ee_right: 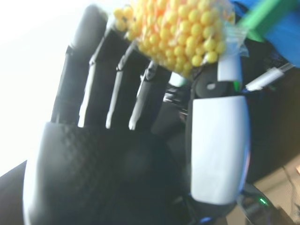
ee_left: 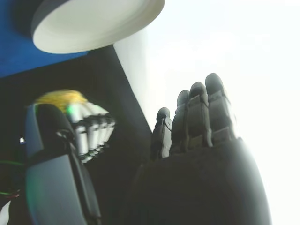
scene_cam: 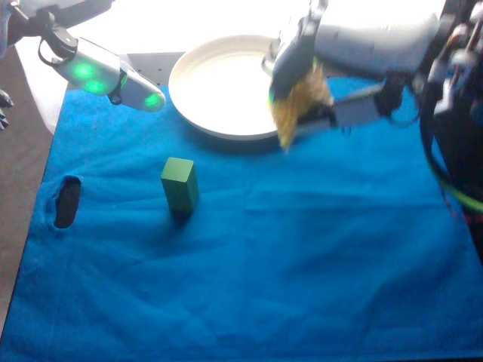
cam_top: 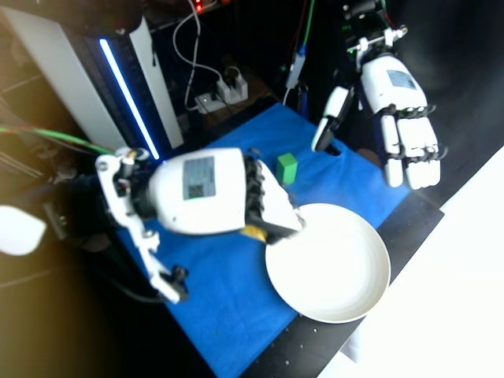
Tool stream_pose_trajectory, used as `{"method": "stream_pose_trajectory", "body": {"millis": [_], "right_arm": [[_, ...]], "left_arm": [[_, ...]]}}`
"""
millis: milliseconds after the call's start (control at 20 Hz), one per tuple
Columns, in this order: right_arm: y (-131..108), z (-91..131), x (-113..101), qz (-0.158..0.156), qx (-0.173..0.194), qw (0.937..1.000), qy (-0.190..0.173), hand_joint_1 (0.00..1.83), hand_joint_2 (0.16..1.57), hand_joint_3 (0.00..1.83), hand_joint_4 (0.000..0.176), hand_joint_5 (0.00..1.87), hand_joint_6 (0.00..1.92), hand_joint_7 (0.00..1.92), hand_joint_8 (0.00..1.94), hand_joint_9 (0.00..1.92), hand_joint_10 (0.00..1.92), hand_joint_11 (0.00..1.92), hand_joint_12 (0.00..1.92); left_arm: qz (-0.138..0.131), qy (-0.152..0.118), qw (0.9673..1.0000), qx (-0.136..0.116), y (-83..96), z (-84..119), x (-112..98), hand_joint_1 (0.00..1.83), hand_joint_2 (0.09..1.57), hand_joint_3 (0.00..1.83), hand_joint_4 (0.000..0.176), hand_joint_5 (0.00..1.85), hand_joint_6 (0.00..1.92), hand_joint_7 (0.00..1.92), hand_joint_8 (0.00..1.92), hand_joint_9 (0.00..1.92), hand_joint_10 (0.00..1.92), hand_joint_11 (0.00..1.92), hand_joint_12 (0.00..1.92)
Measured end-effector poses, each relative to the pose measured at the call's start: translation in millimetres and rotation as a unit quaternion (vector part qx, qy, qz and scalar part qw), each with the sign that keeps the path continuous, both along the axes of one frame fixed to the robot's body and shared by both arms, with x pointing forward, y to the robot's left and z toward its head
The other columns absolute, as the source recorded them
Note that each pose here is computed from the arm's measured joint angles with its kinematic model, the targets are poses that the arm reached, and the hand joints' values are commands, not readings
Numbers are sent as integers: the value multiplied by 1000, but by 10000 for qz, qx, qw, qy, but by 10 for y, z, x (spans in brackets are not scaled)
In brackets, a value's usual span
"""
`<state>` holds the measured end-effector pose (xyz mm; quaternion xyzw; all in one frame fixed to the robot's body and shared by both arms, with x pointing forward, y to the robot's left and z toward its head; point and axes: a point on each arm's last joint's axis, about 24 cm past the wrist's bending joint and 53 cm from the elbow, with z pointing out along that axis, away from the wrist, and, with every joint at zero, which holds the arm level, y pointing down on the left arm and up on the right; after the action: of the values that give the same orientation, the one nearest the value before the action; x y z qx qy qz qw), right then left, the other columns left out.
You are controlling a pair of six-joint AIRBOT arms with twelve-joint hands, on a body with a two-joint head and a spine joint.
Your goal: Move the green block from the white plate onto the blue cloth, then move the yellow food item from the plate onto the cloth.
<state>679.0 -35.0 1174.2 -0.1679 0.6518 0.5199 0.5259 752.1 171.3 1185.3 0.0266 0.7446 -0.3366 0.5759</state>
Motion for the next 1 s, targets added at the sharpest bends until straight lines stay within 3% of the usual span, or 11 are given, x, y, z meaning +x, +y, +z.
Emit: {"method": "stream_pose_trajectory", "body": {"millis": [100, 200, 250, 600, 650, 700, 750, 850, 900, 950, 1000], "right_arm": [[-9, -155, -91, 76, -70, 9999, 121, 1251, 1070, 1, 0, 1034, 756, 1158, 826, 1143, 507, 743, 1459], [-42, -269, -127, 51, -92, 9996, 272, 1266, 1060, 0, 0, 1041, 730, 1197, 772, 1217, 395, 835, 1350], [-41, -327, -139, 49, -123, 9994, 326, 1277, 1053, 0, 0, 1057, 689, 1214, 758, 1272, 395, 892, 1360], [-13, -505, -203, 82, -158, 9985, 509, 1285, 1049, 0, 0, 1055, 650, 1233, 748, 1211, 626, 897, 1485], [-14, -504, -202, 81, -157, 9985, 509, 1174, 1066, 0, 0, 1066, 789, 1201, 453, 1156, 751, 885, 1528], [-16, -504, -200, 77, -157, 9985, 512, 956, 1003, 0, 0, 807, 286, 1155, 292, 1011, 927, 769, 1620], [-18, -508, -198, 70, -167, 9985, 509, 827, 957, 0, 0, 628, 64, 1046, 151, 844, 813, 614, 1574], [-32, -489, -189, 52, -130, 9986, 511, 684, 866, 0, 0, 376, 2, 769, 9, 714, 415, 468, 1344], [-50, -473, -174, 19, -95, 9986, 522, 586, 824, 1, 22, 218, 0, 601, 1, 667, 239, 397, 1248], [-71, -459, -154, -25, -57, 9985, 544, 556, 795, 2, 31, 136, 0, 513, 0, 633, 133, 346, 1186], [-103, -430, -134, -69, -6, 9985, 548, 543, 745, 0, 71, 27, 0, 345, 0, 460, 33, 128, 1155]], "left_arm": [[34, 5, 10000, 26, 39, -2, 3, 744, 725, 0, 139, 15, 2, 117, 2, 101, 2, 0, 279], [45, -1, 10000, 25, 54, 5, 4, 743, 730, 1, 170, 27, 3, 118, 2, 101, 6, 8, 231], [54, 6, 10000, 20, 59, 4, 6, 756, 726, 0, 175, 48, 11, 130, 6, 120, 12, 18, 235], [41, 2, 10000, 19, 47, 5, 1, 765, 731, 0, 176, 61, 1, 153, 6, 129, 1, 1, 258], [39, 2, 10000, 18, 45, 4, 0, 754, 732, 0, 173, 52, 0, 153, 5, 127, 0, 0, 256], [36, 3, 10000, 14, 42, 5, -2, 758, 735, 0, 175, 57, 2, 152, 3, 130, 1, 0, 239], [36, 2, 10000, 19, 42, 4, -2, 776, 744, 3, 176, 59, 2, 142, 0, 131, 1, 0, 233], [35, 3, 10000, 16, 40, 4, -3, 782, 760, 5, 176, 60, 1, 134, 0, 138, 2, 0, 250], [22, 6, 10000, 14, 29, 2, -9, 794, 759, 3, 176, 67, 3, 133, 0, 136, 1, 0, 251], [10, 10, 10000, 11, 18, -1, -16, 792, 756, 1, 176, 65, 2, 125, 0, 131, 0, 0, 234], [-11, 9, 10000, 12, 8, -11, -26, 792, 766, 3, 176, 55, 0, 117, 0, 125, 0, 0, 244]]}}
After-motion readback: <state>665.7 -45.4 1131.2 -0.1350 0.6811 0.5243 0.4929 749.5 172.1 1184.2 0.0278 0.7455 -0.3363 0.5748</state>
